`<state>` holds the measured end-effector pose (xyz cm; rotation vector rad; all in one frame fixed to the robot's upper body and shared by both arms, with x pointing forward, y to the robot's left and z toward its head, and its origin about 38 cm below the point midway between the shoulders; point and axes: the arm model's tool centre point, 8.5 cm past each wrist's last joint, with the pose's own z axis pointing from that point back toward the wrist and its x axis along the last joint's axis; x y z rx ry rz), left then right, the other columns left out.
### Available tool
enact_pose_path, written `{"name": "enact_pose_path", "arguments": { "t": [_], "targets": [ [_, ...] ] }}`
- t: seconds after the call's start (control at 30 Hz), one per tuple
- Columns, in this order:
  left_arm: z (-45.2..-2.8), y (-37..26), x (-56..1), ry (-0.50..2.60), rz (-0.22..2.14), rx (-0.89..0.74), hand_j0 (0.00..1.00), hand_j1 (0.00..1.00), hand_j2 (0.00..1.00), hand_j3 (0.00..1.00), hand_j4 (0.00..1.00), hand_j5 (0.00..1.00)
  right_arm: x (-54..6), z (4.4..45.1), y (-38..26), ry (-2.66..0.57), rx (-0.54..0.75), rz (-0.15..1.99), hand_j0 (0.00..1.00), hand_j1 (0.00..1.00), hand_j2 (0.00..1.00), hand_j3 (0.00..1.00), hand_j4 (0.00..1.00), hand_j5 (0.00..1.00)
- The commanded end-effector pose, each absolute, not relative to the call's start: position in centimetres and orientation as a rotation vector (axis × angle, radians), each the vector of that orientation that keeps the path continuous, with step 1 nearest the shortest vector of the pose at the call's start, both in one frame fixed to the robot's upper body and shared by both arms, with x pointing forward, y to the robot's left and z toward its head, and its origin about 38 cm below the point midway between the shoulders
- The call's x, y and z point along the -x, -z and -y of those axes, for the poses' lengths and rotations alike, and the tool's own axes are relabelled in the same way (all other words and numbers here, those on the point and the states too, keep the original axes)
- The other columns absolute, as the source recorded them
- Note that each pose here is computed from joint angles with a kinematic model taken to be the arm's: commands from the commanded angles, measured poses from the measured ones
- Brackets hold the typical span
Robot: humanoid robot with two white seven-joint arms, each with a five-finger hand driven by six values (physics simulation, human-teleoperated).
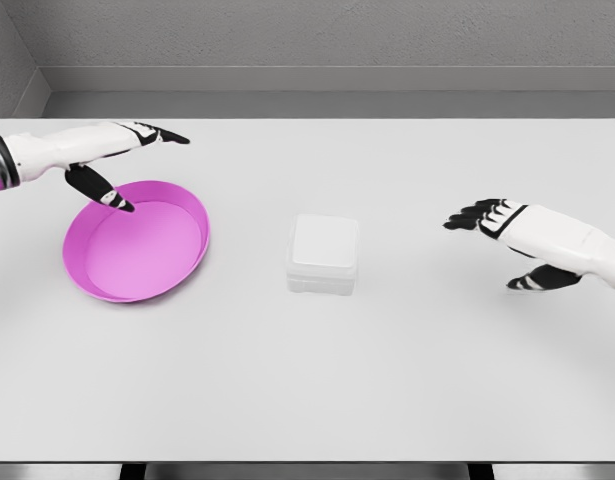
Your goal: Pack egg into the box and close the box lid
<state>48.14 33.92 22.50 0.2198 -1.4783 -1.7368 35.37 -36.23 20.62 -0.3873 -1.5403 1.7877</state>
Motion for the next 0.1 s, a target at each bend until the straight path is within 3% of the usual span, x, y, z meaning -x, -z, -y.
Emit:
{"name": "enact_pose_path", "arguments": {
  "t": [0.0, 0.07],
  "targets": [
    [-34.08, -22.68, -48.16, 1.726, 1.483, -0.222, 1.0, 1.0, 1.0, 1.0, 1.0, 1.0, -35.55, 39.06, -23.49, -1.738, 0.469, 1.553, 1.0, 1.0, 1.0, 1.0, 1.0, 1.0],
    [-34.16, -22.74, -48.16, 1.725, 1.484, -0.224, 1.0, 1.0, 1.0, 1.0, 1.0, 1.0, -35.56, 38.81, -23.33, -1.738, 0.461, 1.557, 1.0, 1.0, 1.0, 1.0, 1.0, 1.0]
  ]
}}
